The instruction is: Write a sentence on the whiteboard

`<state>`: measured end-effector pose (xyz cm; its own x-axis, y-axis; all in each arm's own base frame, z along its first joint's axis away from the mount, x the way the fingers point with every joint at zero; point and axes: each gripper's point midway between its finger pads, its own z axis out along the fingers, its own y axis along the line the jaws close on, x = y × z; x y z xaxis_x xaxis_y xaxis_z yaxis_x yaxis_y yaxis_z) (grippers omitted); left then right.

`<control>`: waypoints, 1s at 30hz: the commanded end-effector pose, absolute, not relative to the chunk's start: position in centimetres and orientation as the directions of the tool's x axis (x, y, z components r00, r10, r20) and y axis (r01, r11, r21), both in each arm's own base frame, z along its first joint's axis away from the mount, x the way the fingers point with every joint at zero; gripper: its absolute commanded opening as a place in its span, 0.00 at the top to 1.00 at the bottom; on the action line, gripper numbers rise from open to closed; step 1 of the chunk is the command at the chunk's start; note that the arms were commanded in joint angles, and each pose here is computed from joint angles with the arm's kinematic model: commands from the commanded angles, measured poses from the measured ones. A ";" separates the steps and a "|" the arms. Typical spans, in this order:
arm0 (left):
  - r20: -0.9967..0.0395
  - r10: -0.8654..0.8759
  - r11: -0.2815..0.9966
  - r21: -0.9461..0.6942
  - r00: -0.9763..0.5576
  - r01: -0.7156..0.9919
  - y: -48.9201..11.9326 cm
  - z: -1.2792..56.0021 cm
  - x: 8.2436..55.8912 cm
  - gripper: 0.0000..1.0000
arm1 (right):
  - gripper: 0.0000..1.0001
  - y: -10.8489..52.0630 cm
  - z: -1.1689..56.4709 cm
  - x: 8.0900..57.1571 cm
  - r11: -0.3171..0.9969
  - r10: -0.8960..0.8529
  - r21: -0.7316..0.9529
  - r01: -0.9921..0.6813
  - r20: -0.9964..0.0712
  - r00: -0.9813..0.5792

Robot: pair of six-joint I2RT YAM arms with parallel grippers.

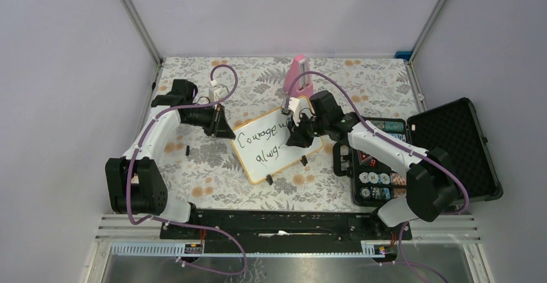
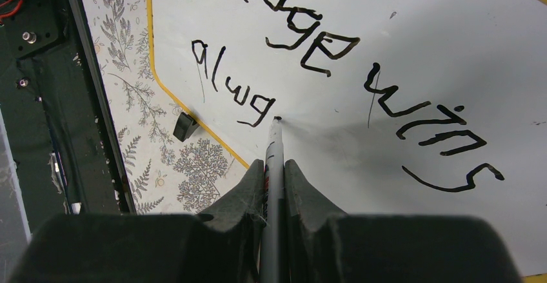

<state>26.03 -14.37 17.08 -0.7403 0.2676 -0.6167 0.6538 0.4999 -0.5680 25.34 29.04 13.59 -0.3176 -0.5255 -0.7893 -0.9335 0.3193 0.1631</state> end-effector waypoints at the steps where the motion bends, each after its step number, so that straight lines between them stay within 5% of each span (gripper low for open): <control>1: -0.658 0.309 0.524 -0.485 -0.687 0.700 -14.0 16.4 27.6 0.98 | 1.00 29.5 13.7 25.8 0.314 -0.523 0.137 -0.939 -0.801 -0.292; 30: -0.657 0.310 0.527 -0.483 -0.687 0.699 -13.9 16.4 27.6 0.99 | 1.00 29.4 13.6 25.7 0.314 -0.526 0.136 -0.940 -0.799 -0.291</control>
<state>26.02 -14.38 17.08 -0.7403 0.2680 -0.6166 0.6540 0.4999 -0.5678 25.34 29.04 13.59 -0.3170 -0.5258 -0.7893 -0.9337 0.3190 0.1626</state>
